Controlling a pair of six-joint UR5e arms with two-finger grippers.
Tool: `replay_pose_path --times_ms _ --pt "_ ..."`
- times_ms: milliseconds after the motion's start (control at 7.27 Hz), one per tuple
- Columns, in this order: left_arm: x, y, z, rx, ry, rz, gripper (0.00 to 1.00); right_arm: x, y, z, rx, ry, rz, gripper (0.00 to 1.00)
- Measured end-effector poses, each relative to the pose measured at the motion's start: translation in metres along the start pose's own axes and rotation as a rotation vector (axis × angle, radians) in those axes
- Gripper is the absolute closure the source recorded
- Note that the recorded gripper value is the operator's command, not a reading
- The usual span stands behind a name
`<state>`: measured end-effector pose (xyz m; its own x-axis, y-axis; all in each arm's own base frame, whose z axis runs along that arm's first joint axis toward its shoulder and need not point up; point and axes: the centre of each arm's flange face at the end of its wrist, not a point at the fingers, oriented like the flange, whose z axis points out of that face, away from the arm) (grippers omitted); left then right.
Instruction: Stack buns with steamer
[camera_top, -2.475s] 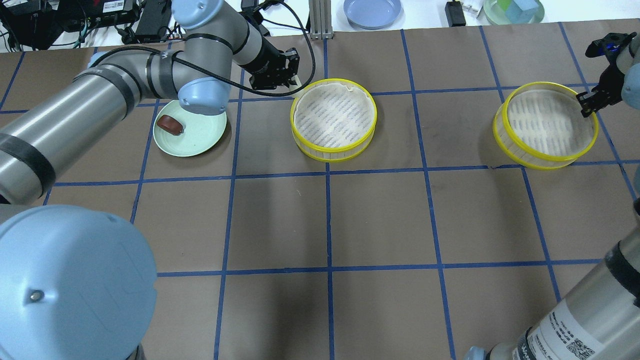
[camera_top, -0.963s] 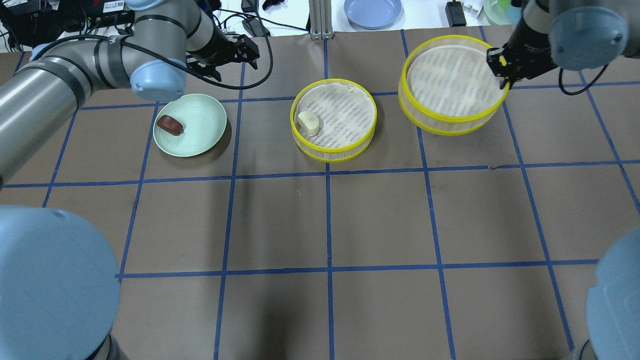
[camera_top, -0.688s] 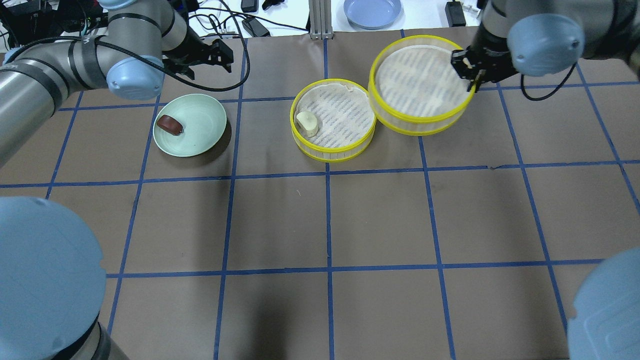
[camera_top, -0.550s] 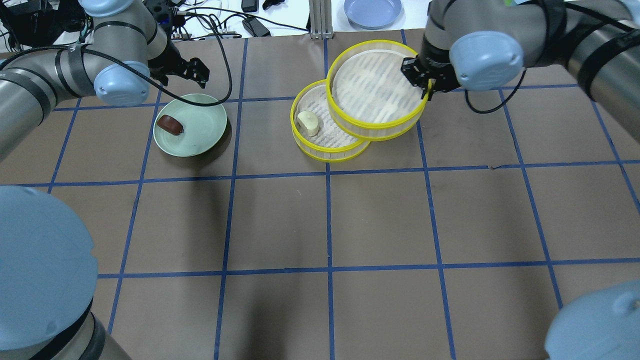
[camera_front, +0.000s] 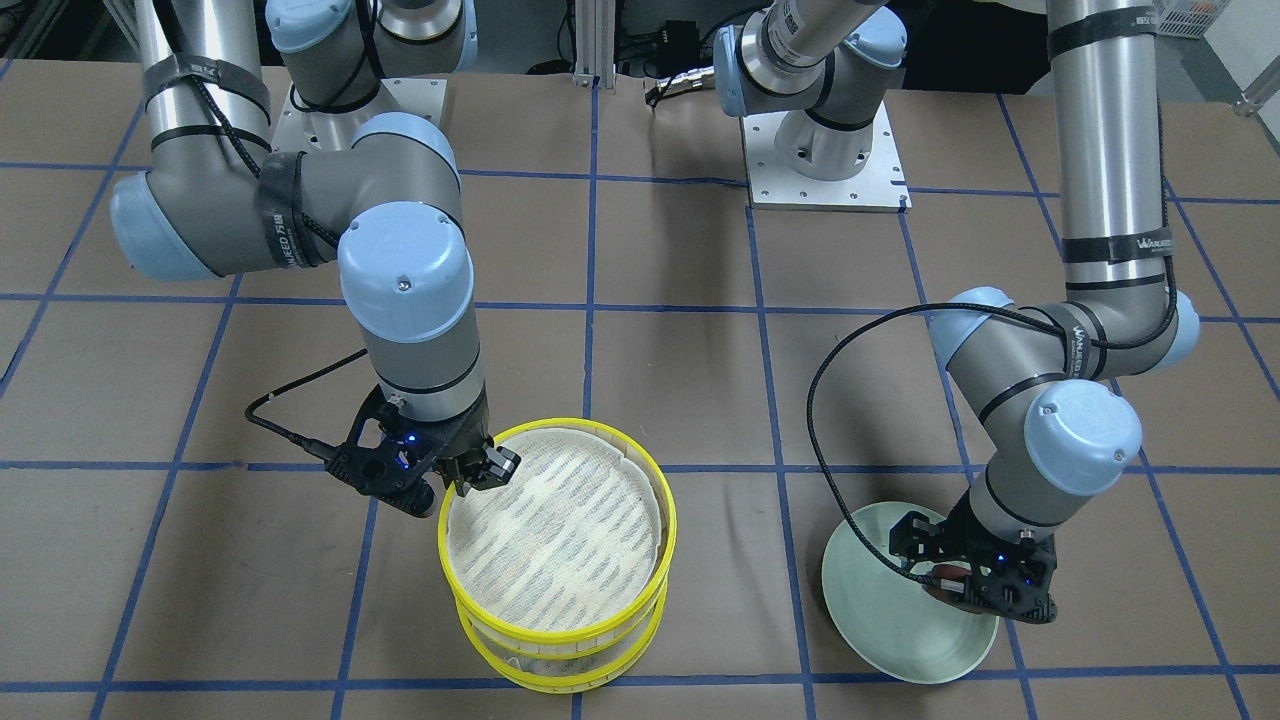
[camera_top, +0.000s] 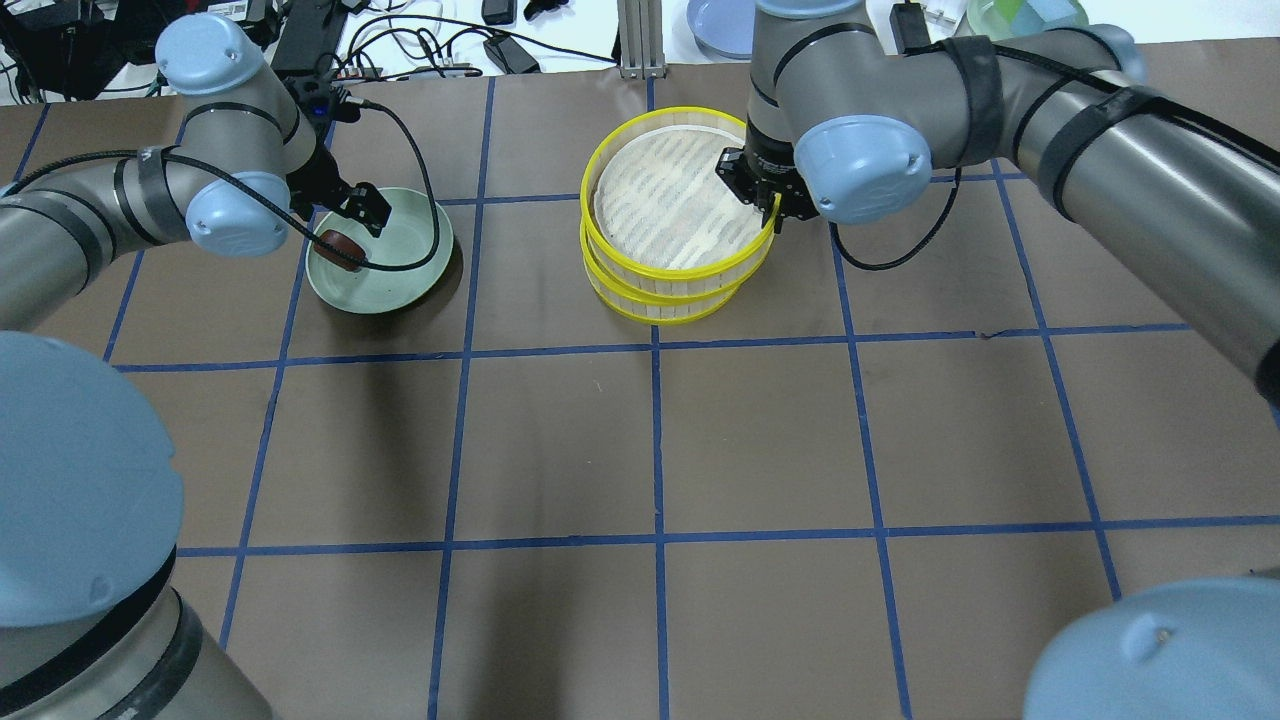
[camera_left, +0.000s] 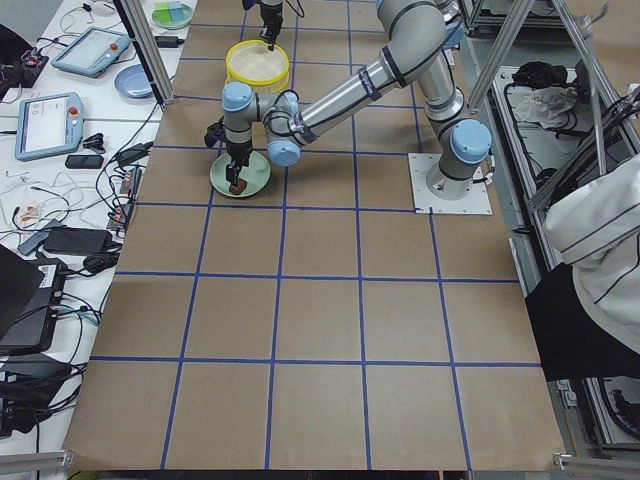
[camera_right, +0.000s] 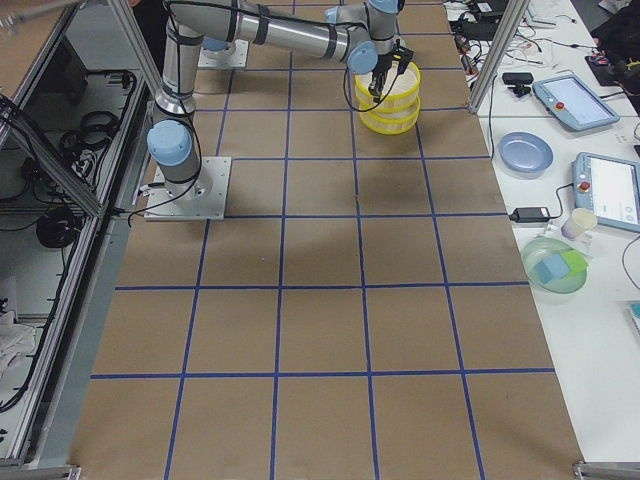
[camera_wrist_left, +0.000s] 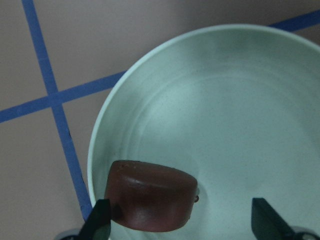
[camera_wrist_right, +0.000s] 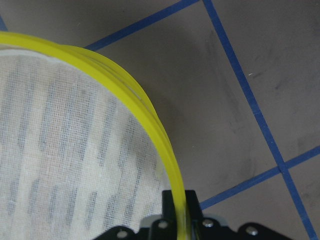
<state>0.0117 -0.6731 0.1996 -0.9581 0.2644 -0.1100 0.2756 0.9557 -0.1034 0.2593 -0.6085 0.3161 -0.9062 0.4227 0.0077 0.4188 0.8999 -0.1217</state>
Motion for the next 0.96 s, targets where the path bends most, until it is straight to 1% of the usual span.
replay_pose_path --times_ms 138,412,550,688,825,962 --pt "0.0 0.001 0.012 -0.009 0.003 0.004 0.99 0.0 -0.002 0.003 0.006 0.008 0.004 1.0" --pt "-0.003 0.001 0.018 -0.022 -0.015 0.008 1.0 0.0 -0.005 0.012 0.0 0.016 0.026 1.0" --pt "-0.006 -0.002 0.011 -0.012 -0.024 0.002 1.0 0.0 -0.005 0.017 -0.008 0.016 0.03 1.0" --pt "-0.008 -0.008 -0.003 0.014 -0.031 -0.013 1.0 -0.001 -0.005 0.024 -0.019 0.019 0.032 1.0" --pt "-0.006 -0.015 -0.023 0.052 -0.021 -0.055 1.0 -0.002 -0.005 0.031 -0.025 0.022 0.035 1.0" --pt "0.006 -0.024 -0.049 0.099 0.013 -0.14 1.0 -0.004 -0.006 0.034 -0.021 0.019 0.037 1.0"
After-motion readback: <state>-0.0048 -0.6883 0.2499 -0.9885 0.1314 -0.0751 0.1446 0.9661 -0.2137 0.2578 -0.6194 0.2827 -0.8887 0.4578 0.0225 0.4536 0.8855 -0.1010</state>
